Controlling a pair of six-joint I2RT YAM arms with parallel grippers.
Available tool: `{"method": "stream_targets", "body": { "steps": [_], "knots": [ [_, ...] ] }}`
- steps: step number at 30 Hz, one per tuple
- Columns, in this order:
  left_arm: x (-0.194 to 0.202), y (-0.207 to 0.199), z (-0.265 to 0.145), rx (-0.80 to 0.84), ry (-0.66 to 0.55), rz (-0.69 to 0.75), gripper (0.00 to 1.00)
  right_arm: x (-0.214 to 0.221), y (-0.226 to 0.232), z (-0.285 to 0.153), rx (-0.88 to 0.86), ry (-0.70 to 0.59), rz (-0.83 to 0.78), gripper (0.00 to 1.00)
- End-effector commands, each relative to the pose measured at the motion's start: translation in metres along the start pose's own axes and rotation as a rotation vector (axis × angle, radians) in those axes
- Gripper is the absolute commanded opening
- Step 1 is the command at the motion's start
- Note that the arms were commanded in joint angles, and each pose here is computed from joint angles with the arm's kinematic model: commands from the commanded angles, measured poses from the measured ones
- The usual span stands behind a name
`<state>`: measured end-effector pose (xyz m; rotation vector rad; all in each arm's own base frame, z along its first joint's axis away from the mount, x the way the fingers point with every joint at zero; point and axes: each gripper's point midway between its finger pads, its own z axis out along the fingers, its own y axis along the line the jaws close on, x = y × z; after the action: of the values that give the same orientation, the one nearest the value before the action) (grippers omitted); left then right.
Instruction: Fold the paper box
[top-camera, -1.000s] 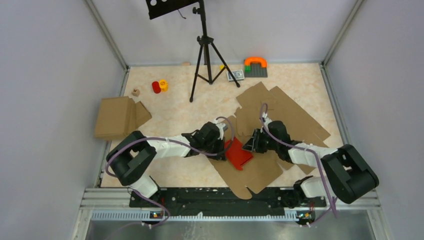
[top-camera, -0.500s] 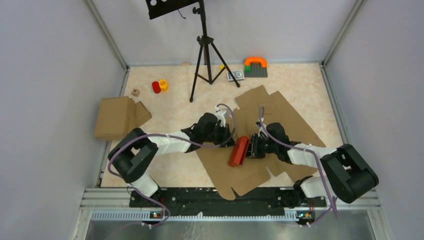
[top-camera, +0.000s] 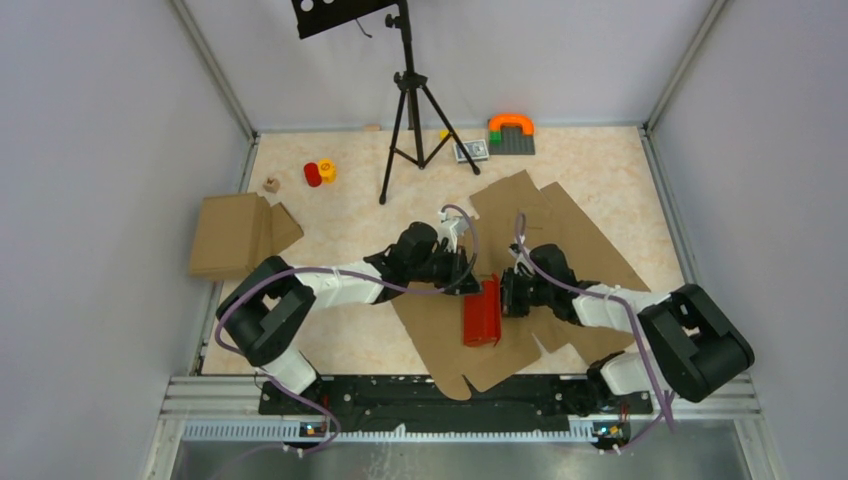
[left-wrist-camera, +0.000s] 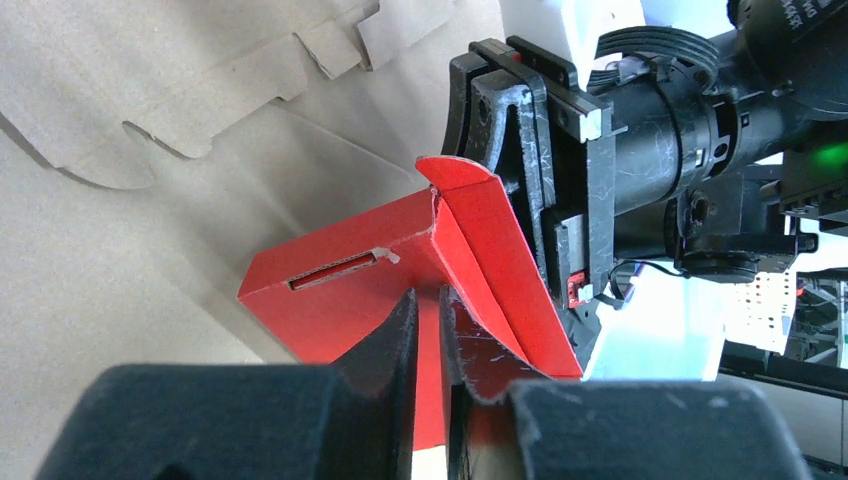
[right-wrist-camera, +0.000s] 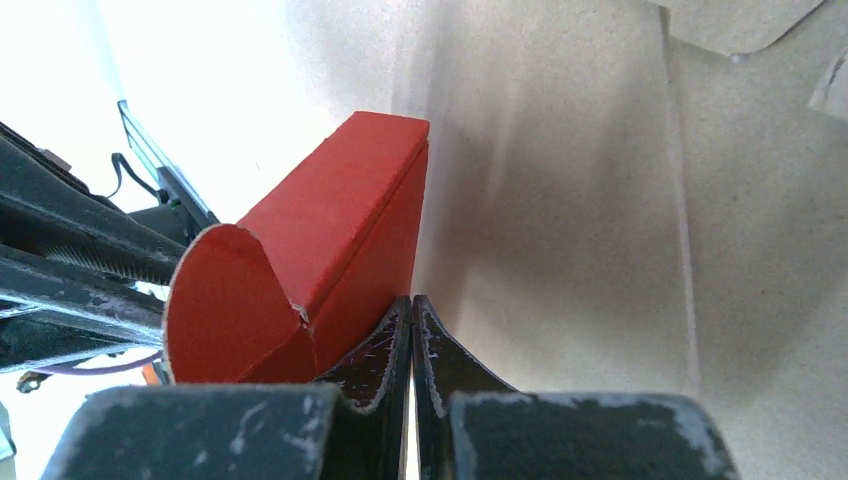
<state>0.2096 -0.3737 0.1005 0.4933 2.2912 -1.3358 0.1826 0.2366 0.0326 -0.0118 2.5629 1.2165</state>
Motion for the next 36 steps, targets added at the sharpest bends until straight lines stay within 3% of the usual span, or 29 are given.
{"method": "stream_targets", "body": {
  "steps": [1,12,17,26,36],
  "knots": [
    [0.005,-0.004,0.002,0.002,0.024,0.001,0.15,-0.019,0.029,-0.002,-0.061,-0.048,-0.073,0.00],
    [0.030,0.015,-0.008,-0.094,0.032,-0.013,0.20,-0.022,0.046,-0.012,-0.120,-0.088,-0.070,0.00],
    [0.030,0.016,-0.018,-0.097,-0.038,-0.059,0.37,-0.028,0.055,-0.014,-0.124,-0.084,-0.081,0.01],
    [0.042,0.020,-0.027,-0.092,-0.066,-0.092,0.37,-0.027,0.062,-0.022,-0.135,-0.098,-0.073,0.08],
    [0.044,0.009,-0.023,-0.053,-0.063,-0.082,0.37,-0.020,0.061,-0.025,-0.138,-0.075,-0.083,0.31]
  ]
}}
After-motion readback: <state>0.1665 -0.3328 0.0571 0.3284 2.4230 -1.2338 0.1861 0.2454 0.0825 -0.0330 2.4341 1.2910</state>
